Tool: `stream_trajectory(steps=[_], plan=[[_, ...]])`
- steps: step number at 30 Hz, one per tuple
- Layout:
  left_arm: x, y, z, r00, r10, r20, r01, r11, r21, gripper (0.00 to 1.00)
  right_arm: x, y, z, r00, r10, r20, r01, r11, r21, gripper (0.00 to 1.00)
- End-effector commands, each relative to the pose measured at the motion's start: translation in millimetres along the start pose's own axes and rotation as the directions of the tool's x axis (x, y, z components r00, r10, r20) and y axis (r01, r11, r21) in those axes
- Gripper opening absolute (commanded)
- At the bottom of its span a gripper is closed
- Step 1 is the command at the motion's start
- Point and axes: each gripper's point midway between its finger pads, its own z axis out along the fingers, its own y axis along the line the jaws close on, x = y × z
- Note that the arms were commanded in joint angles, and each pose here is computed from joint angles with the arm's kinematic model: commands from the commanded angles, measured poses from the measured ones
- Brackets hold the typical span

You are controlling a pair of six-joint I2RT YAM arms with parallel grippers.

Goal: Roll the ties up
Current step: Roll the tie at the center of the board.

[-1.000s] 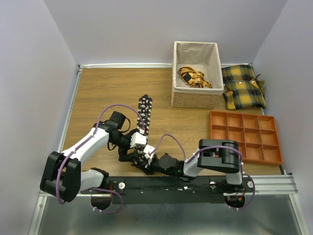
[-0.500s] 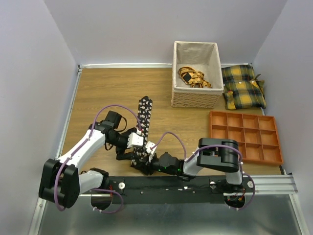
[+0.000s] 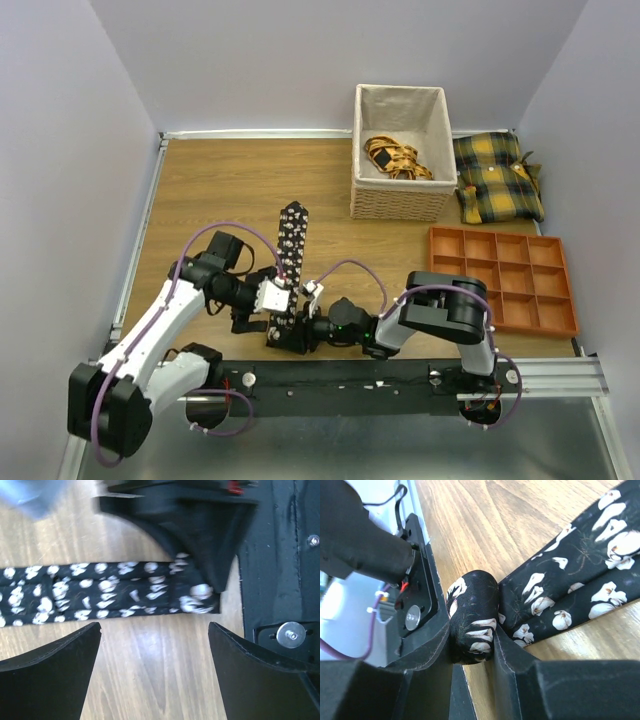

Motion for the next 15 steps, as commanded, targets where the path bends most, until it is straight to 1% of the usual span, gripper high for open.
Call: stream_trajectory(steps=[1,2,3,4,6,7,8,9,12,15], plan=[[3.4,-13.8,14.0,0.998,0.043,-0.056,-0.044,0.999,-0.018,0.99,53.9,-49.1,-17.1,0.963,0.189,-0.193,-0.159,0.974,0.162,0.15],[4.5,-15.4,18.5,0.996,0.061,-0.059,-0.063,0.998,-0.026,0.99,57.8,-52.0,-17.3,0.955,0.209,-0.208,-0.174,0.969,0.173,0.15],[8.5,-15.6,20.7,0.995,0.049,-0.085,-0.053,0.998,-0.039,0.99,55.8,-49.8,-13.5,0.95,0.226,-0.217,-0.193,0.967,0.164,0.15],[7.3,-21.1,26.3,0.992,0.081,-0.094,-0.083,0.996,-0.018,0.99,55.7,-51.5,-12.3,0.944,0.241,-0.225,-0.205,0.964,0.172,0.15],[13.9,-23.5,30.8,0.989,0.084,-0.119,-0.088,0.996,-0.021,0.98,57.6,-52.7,-12.4,0.936,0.263,-0.233,-0.226,0.959,0.172,0.15],[14.7,-24.8,32.1,0.989,0.079,-0.124,-0.082,0.996,-0.019,0.96,55.0,-53.2,-11.8,0.936,0.272,-0.225,-0.237,0.957,0.17,0.15],[13.4,-25.7,32.8,0.988,0.089,-0.122,-0.092,0.996,-0.015,0.91,53.6,-52.5,-11.3,0.936,0.275,-0.221,-0.243,0.956,0.162,0.15],[12.6,-25.6,33.0,0.989,0.088,-0.12,-0.091,0.996,-0.017,0.9,55.0,-53.3,-11.9,0.932,0.283,-0.225,-0.25,0.954,0.163,0.15],[8.6,-20.3,35.6,0.99,0.094,-0.102,-0.1,0.994,-0.052,0.9,53.5,-56.6,-11.5,0.923,0.318,-0.215,-0.287,0.944,0.165,0.15],[13.6,-12.1,39.3,0.987,0.092,-0.135,-0.106,0.99,-0.097,0.9,53.4,-58.1,-10.9,0.919,0.329,-0.215,-0.299,0.94,0.162,0.15]])
